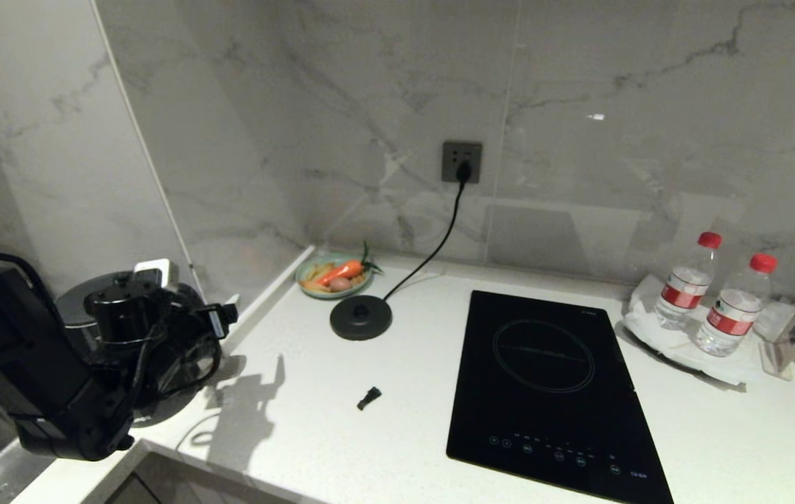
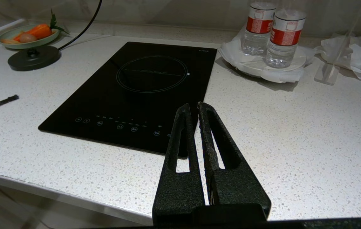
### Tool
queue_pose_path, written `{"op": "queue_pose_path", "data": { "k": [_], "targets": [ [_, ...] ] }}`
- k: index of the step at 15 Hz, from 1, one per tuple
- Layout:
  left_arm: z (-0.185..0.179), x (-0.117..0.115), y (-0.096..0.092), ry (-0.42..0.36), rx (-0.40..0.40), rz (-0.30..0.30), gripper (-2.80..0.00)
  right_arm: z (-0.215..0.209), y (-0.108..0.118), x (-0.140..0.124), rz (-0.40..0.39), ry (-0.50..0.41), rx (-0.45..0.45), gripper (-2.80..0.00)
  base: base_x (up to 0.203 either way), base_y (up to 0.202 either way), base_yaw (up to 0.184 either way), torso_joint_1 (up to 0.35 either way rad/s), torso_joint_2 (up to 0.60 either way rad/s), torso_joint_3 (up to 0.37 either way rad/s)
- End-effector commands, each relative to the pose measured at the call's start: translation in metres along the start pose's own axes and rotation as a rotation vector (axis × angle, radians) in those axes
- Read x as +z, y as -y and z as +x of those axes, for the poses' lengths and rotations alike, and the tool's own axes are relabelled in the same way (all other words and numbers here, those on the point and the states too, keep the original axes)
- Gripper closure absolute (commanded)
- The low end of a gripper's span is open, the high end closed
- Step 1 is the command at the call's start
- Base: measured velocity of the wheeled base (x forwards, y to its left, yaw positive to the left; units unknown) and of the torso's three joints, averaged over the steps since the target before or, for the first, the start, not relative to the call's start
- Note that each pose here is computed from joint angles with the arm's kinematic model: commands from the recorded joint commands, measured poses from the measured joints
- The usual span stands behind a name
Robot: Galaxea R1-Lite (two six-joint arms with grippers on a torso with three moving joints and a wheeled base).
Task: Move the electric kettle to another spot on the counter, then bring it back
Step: Grab the kettle
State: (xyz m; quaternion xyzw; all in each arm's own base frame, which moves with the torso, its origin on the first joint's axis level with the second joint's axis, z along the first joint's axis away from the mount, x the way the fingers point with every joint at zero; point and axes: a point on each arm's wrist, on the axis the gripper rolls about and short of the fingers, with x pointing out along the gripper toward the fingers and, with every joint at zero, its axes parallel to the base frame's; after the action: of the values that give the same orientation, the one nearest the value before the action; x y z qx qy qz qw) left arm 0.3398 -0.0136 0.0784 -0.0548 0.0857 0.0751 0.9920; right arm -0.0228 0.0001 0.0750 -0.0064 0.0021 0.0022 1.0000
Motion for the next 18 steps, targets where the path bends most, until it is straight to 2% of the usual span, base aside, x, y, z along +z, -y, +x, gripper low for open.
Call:
{"op": "queue_pose_path", "data": {
  "k": [1, 5, 12, 17, 18],
  "targets": [
    [0.008, 0.002, 0.002, 0.023, 0.000, -0.005, -2.80, 0.000, 0.000, 0.000, 0.000, 0.000, 0.000, 0.00, 0.000, 0.000, 0.000, 0.000, 0.00, 0.000],
    [0.020, -0.003, 0.003, 0.021, 0.005, -0.005, -2.80, 0.000, 0.000, 0.000, -0.001, 0.000, 0.000, 0.00, 0.000, 0.000, 0.000, 0.000, 0.00, 0.000],
    [0.031, 0.005, 0.003, 0.065, 0.011, 0.004, -2.80, 0.000, 0.000, 0.000, 0.000, 0.000, 0.000, 0.00, 0.000, 0.000, 0.000, 0.000, 0.00, 0.000],
    [0.033, 0.006, -0.003, 0.070, 0.030, -0.001, -2.80, 0.000, 0.000, 0.000, 0.000, 0.000, 0.000, 0.00, 0.000, 0.000, 0.000, 0.000, 0.00, 0.000],
    [0.033, 0.007, -0.004, 0.072, 0.031, -0.002, -0.38, 0.000, 0.000, 0.000, 0.000, 0.000, 0.000, 0.00, 0.000, 0.000, 0.000, 0.000, 0.00, 0.000]
  ]
}}
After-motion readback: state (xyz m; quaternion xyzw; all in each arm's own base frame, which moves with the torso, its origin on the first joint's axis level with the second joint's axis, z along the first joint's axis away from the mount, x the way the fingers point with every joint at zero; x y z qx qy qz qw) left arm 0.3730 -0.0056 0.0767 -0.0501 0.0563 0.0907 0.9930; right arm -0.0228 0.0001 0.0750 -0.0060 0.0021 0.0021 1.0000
